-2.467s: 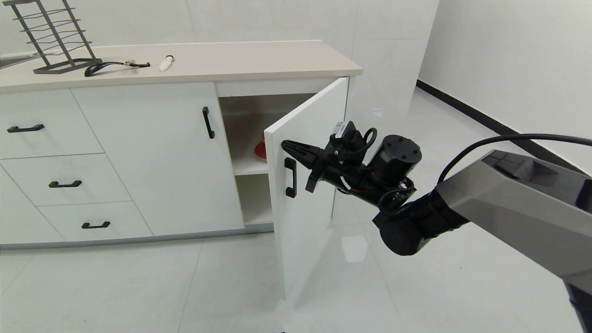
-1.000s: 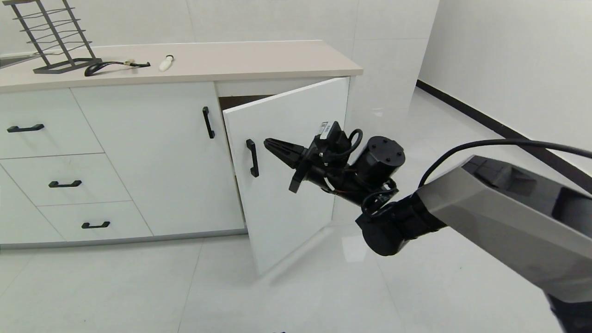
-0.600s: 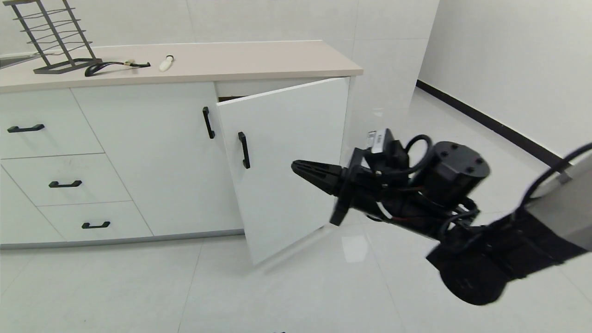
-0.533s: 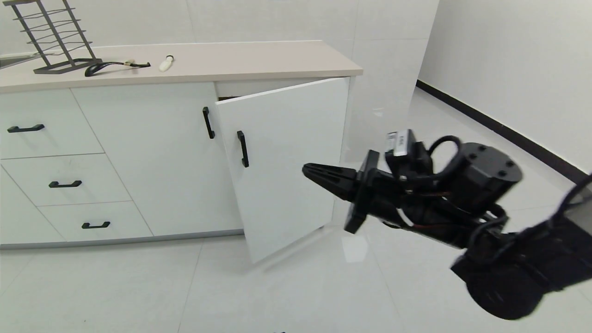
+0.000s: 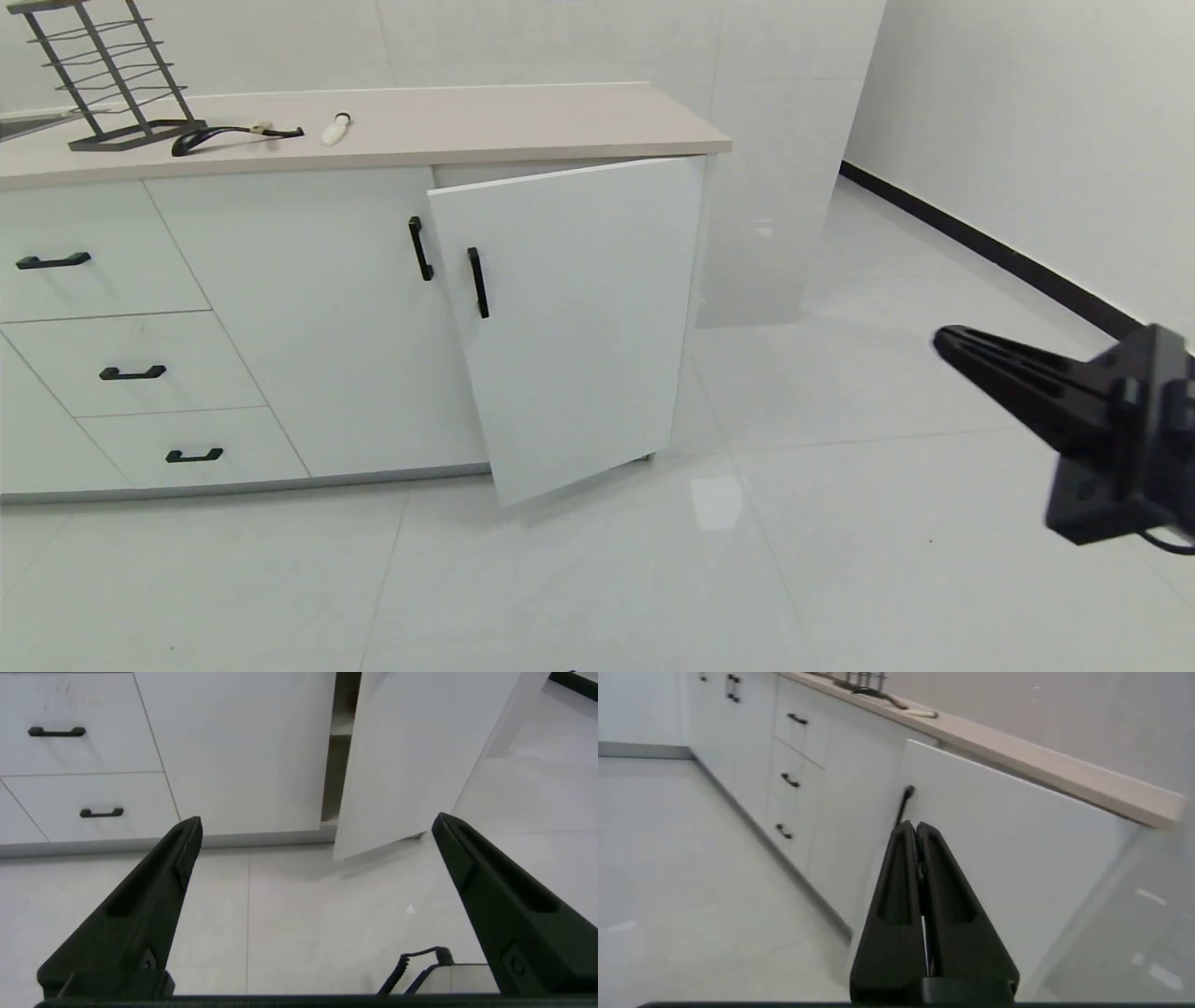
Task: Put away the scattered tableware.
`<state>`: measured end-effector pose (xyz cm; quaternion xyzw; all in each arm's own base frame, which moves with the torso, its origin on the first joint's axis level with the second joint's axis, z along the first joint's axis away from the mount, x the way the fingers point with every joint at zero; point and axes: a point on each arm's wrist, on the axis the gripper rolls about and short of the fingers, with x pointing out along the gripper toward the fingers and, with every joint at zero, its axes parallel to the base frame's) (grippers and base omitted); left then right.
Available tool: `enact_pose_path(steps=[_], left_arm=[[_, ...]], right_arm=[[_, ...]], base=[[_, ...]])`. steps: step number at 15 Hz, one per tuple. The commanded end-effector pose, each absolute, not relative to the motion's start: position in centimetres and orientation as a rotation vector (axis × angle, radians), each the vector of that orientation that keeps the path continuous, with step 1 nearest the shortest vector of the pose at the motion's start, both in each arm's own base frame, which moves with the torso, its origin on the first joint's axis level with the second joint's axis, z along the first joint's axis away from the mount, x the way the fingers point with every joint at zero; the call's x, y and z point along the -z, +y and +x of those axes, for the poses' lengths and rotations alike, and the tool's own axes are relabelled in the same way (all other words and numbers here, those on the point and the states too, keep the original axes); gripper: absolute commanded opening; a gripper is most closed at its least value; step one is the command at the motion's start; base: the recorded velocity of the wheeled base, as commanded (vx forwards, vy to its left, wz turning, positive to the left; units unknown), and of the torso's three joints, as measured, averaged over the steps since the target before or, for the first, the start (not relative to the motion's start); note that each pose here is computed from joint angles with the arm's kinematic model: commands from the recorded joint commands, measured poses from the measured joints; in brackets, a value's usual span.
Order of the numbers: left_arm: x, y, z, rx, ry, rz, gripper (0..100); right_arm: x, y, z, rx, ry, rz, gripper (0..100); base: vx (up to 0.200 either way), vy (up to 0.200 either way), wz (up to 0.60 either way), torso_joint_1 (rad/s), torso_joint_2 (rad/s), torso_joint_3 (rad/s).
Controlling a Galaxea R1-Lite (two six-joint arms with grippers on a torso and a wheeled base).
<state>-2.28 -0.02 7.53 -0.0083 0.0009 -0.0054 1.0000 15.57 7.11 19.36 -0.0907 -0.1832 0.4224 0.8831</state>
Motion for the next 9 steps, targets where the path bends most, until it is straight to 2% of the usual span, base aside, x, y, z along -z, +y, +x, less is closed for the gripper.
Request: enact_pose_path(steps=[1,5,9], left_arm=[[-7.5,0.0,-2.3,0.011,0.002,-0.017,100],[-7.5,0.0,-2.3,0.011,0.002,-0.015,100],[-7.5,0.0,-2.3,0.012,0.002,-0.012,100]], right_arm=[[-20.6,2.8,9.6,-0.662,-0.535,-0.254,0],[-18.7,1.3,2.6,-0.548,-0.594,-0.308,0],[-14.5,1.3,-1.5,-0.577,-0.459,-0.29,0]], base=[[0.0,0.0,0.0,0.0,0.0,0.0],[0.0,0.0,0.0,0.0,0.0,0.0],[0.0,0.0,0.0,0.0,0.0,0.0]])
